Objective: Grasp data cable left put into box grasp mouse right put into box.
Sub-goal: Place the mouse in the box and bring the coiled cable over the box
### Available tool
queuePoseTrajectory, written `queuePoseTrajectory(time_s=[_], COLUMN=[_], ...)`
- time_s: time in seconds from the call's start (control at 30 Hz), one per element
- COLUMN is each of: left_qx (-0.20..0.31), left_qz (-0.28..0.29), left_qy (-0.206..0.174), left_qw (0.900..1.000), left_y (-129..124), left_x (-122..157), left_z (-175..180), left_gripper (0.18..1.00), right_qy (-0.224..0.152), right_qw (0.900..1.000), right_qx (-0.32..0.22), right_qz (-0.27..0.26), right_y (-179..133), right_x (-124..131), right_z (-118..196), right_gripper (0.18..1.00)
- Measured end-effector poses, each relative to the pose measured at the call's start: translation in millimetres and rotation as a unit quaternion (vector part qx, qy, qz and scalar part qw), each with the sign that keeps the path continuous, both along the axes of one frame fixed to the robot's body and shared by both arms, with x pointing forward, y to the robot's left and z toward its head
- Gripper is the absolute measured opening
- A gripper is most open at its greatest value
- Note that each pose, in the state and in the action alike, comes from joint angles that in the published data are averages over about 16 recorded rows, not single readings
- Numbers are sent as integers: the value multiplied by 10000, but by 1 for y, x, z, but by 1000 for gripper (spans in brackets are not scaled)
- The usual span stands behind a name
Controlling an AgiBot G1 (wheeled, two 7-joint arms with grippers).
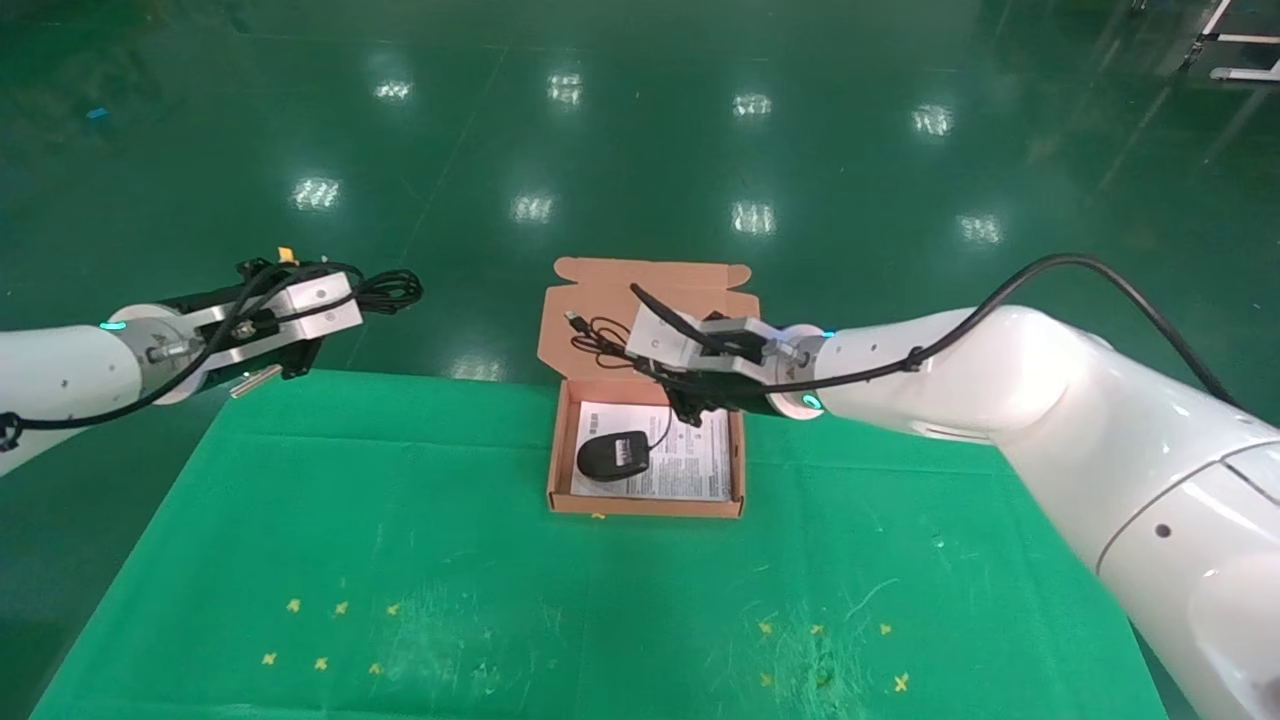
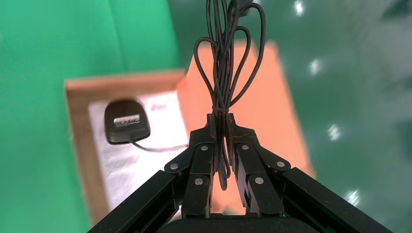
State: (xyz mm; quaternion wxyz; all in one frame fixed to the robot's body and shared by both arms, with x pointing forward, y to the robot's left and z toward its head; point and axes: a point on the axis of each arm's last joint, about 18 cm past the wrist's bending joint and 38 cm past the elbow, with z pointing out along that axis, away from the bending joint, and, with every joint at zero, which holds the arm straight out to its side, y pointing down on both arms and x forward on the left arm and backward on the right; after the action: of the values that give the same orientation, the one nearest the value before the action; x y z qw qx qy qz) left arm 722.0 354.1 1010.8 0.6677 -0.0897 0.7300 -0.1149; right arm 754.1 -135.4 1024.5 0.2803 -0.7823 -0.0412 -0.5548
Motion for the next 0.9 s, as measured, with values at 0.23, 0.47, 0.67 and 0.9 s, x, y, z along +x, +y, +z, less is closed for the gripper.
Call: queuePoseTrajectory(time_s=[0.23,0.47,0.67,0.9], left_qx=[3,8,33,120], left_qz=[13,-2,-134,-576], left_qy=[-3,0,43,141], left_qw=[10000,10000,9999,9982], left_y=[-1,-2,-12,-46], left_x=[-1,-1,0,2], left_z=[0,-1,-7,-26], left_gripper=[243,242,242,242], right_qy=[353,446,430,298], right_qw=[9989,9985,9986,9985], right_qx=[180,127,83,145], right_qz=[-261,-301,-288,-434], right_y=[-9,-10,-11,-29], right_x=[8,8,7,7], right_z=[-27,-37,-38,-28], right_gripper=[212,218,240,318])
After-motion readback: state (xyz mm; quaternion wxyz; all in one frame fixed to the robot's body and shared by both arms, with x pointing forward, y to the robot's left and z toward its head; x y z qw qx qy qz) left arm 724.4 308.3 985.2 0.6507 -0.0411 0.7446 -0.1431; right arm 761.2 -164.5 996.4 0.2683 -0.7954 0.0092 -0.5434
